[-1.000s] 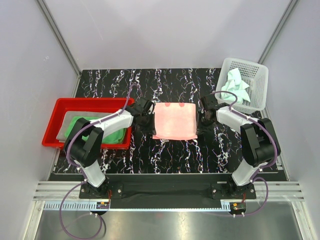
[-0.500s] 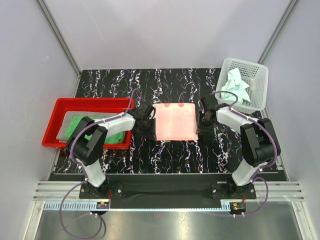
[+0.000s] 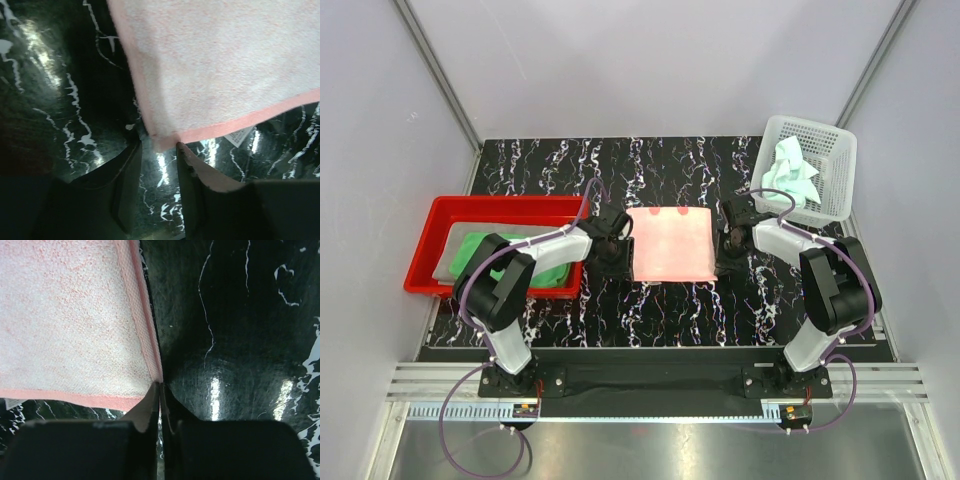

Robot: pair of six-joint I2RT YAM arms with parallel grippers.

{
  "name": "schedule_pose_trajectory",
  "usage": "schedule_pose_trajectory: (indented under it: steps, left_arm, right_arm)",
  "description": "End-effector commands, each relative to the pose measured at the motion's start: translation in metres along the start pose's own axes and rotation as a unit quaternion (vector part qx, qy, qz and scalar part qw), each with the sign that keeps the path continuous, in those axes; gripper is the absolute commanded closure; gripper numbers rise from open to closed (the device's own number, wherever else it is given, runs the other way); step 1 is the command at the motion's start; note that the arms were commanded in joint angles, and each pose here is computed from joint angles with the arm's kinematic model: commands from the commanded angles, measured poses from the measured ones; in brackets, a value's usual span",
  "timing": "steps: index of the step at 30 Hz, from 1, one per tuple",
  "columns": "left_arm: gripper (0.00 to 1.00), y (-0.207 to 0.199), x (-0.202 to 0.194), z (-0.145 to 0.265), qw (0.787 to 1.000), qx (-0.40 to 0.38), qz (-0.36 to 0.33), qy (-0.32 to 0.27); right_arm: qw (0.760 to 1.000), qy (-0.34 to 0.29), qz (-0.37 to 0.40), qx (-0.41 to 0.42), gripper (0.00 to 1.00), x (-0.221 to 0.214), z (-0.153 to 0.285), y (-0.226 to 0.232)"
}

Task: Fold and stack the towels
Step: Fold the towel

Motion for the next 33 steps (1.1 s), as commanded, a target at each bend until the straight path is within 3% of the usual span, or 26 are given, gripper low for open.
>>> schedule_pose_trajectory:
  steps: [1, 6, 10, 12, 14, 16, 20, 25, 27, 28, 30, 33]
  left_arm:
    - [0.59, 0.001, 0.017, 0.022, 0.999, 0.030, -0.019, -0.035]
    - [0.55, 0.002, 0.034, 0.043, 0.996, 0.045, -0.032, -0.066]
    - [0.53, -0.012, 0.055, 0.050, 0.994, 0.000, -0.073, -0.087]
    - [0.53, -0.019, 0.071, 0.054, 0.992, -0.022, -0.083, -0.097]
    - [0.53, -0.020, 0.086, 0.056, 0.989, -0.049, -0.103, -0.095]
    - [0.52, -0.020, 0.115, 0.072, 0.980, -0.054, -0.144, -0.125]
    - [0.51, -0.005, 0.155, 0.073, 0.974, -0.046, -0.184, -0.125]
    - [0.51, 0.005, 0.197, 0.069, 0.962, -0.050, -0.235, -0.129]
    - [0.51, 0.017, 0.195, 0.046, 0.965, -0.036, -0.246, -0.087]
    - [0.51, 0.020, 0.199, 0.043, 0.960, -0.034, -0.265, -0.080]
    - [0.51, 0.023, 0.208, 0.034, 0.958, -0.038, -0.274, -0.072]
    - [0.52, 0.021, 0.216, 0.028, 0.948, -0.065, -0.299, -0.084]
  right_arm:
    - [1.000, -0.006, 0.005, -0.007, 0.97, -0.003, -0.003, -0.003]
    - [1.000, -0.009, 0.000, -0.003, 1.00, -0.009, 0.000, -0.006]
    - [1.000, -0.009, -0.005, -0.003, 0.97, -0.015, 0.006, -0.009]
    - [1.000, -0.013, -0.013, -0.016, 0.73, -0.017, 0.008, -0.014]
    - [1.000, -0.012, -0.011, -0.022, 0.59, -0.019, 0.015, -0.016]
    - [1.000, -0.025, -0.003, -0.013, 0.54, -0.012, 0.026, -0.011]
    - [0.994, -0.050, 0.092, 0.034, 0.43, 0.022, 0.047, 0.015]
    - [0.974, -0.056, 0.193, 0.109, 0.43, 0.079, 0.052, 0.052]
    - [0.956, -0.062, 0.249, 0.141, 0.43, 0.098, 0.058, 0.066]
    - [0.955, -0.031, 0.261, 0.139, 0.44, 0.097, 0.044, 0.062]
    - [0.941, -0.038, 0.306, 0.139, 0.46, 0.119, 0.043, 0.064]
    - [0.932, 0.000, 0.336, 0.137, 0.47, 0.132, 0.020, 0.057]
Point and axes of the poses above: each gripper's point midway between its finger pads, its own z axis back along the fingers, its own y axis along the line the jaws close on, x = y × z, the point moved 4 cm from there along z, back along the fingers, and after that the axes turned 8 degrees about -z, right-handed, at the moved point
